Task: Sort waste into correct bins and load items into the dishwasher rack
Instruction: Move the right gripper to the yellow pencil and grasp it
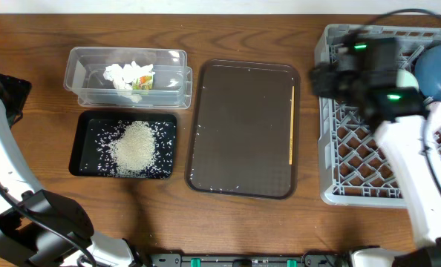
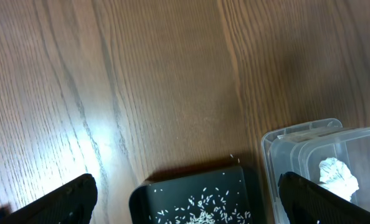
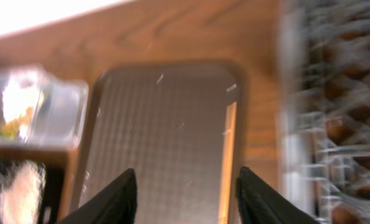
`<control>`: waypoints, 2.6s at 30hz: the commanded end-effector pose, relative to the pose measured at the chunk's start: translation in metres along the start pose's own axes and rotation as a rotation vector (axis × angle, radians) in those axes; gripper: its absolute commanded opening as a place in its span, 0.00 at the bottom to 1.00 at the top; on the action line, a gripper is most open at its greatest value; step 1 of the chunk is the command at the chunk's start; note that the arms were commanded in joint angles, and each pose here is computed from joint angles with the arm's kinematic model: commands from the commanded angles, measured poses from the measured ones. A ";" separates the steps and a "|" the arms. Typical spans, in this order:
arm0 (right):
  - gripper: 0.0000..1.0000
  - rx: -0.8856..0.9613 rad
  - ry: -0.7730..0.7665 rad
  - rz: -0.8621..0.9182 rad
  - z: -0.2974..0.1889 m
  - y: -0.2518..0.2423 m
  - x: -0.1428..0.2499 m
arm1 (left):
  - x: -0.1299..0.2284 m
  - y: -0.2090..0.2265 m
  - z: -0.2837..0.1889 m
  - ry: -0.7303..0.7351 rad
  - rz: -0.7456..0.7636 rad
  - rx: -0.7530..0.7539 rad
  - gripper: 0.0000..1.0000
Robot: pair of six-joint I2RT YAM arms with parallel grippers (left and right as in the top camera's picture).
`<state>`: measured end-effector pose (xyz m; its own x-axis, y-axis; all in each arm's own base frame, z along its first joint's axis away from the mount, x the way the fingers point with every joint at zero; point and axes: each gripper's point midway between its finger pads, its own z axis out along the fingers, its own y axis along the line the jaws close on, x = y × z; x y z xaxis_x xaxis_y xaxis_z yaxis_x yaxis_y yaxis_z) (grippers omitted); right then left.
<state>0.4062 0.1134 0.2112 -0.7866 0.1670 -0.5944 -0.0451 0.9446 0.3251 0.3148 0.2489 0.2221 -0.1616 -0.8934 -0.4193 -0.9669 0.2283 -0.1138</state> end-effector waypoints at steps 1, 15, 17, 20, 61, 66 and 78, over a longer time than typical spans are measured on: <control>0.52 0.135 0.042 -0.066 0.032 0.004 0.017 | -0.001 0.002 0.002 0.000 0.000 -0.009 0.95; 0.52 0.256 0.368 -0.047 0.124 -0.015 0.090 | -0.001 0.002 0.002 0.000 0.000 -0.010 0.95; 0.52 0.268 0.391 -0.039 0.130 -0.019 0.098 | -0.001 0.002 0.002 0.000 0.000 -0.009 0.95; 0.52 0.291 0.424 -0.024 0.139 -0.025 0.109 | -0.001 0.002 0.002 0.000 0.000 -0.010 0.95; 0.51 0.448 0.463 -0.026 0.135 -0.051 0.112 | -0.001 0.002 0.002 0.000 0.000 -0.009 0.95; 0.51 0.444 0.459 -0.025 0.136 -0.051 0.112 | -0.001 0.002 0.002 0.000 0.000 -0.010 0.95; 0.50 0.408 0.461 -0.018 0.146 -0.045 0.116 | -0.001 0.002 0.002 0.000 0.000 -0.009 0.95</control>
<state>0.4101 0.1303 0.0245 -0.9763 0.0866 -0.1985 0.0973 0.9942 -0.0448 0.3148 0.2489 0.2221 -0.1616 -0.8934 -0.4193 -0.9669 0.2283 -0.1138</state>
